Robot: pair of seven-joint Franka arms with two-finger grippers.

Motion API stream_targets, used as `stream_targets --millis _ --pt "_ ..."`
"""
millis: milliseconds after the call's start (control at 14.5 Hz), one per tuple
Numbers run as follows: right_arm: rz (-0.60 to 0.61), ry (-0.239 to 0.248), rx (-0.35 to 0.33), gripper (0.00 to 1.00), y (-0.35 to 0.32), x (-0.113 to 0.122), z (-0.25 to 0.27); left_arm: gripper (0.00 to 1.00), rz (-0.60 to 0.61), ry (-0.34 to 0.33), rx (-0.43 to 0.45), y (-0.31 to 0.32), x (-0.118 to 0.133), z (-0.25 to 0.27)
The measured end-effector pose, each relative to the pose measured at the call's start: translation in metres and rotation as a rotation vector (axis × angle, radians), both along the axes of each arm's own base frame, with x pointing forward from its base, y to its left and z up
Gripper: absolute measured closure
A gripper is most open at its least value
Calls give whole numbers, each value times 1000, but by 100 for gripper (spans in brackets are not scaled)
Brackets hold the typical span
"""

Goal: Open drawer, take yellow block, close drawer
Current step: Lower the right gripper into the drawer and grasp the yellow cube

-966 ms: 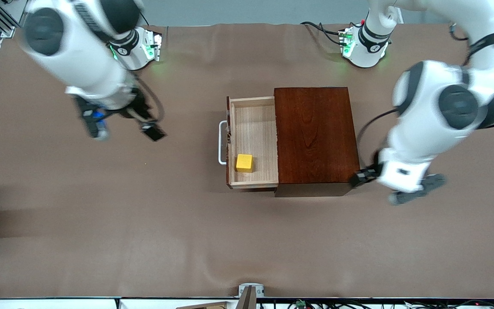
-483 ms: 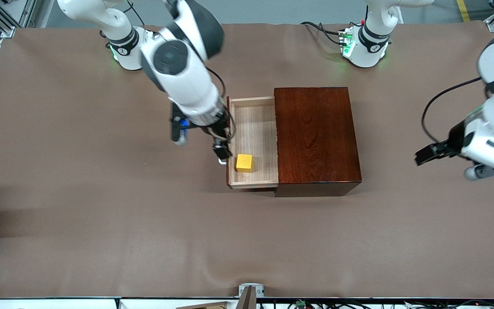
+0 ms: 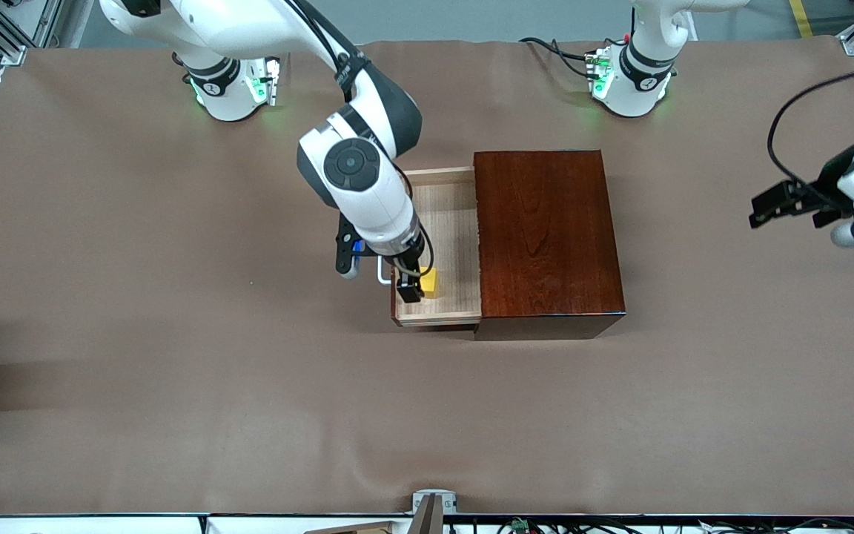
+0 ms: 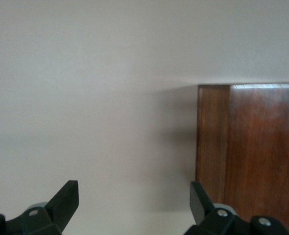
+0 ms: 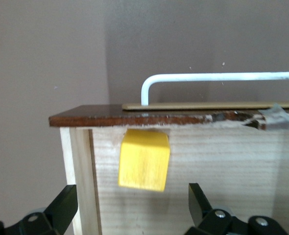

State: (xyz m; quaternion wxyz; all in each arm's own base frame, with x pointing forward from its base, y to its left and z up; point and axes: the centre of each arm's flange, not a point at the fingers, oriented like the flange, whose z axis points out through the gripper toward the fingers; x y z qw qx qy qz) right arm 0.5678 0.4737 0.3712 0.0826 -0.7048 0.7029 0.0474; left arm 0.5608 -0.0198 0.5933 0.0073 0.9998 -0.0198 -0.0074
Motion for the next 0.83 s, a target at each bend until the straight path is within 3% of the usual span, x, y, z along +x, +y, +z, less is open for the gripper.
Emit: stream_targets --millis 345,828 --pt "0 23 -22 0 1 2 -27 0 -88 -7 0 -2 -24 30" --pt "-4 34 -26 0 10 -1 -57 0 -111 -5 6 -14 -25 30"
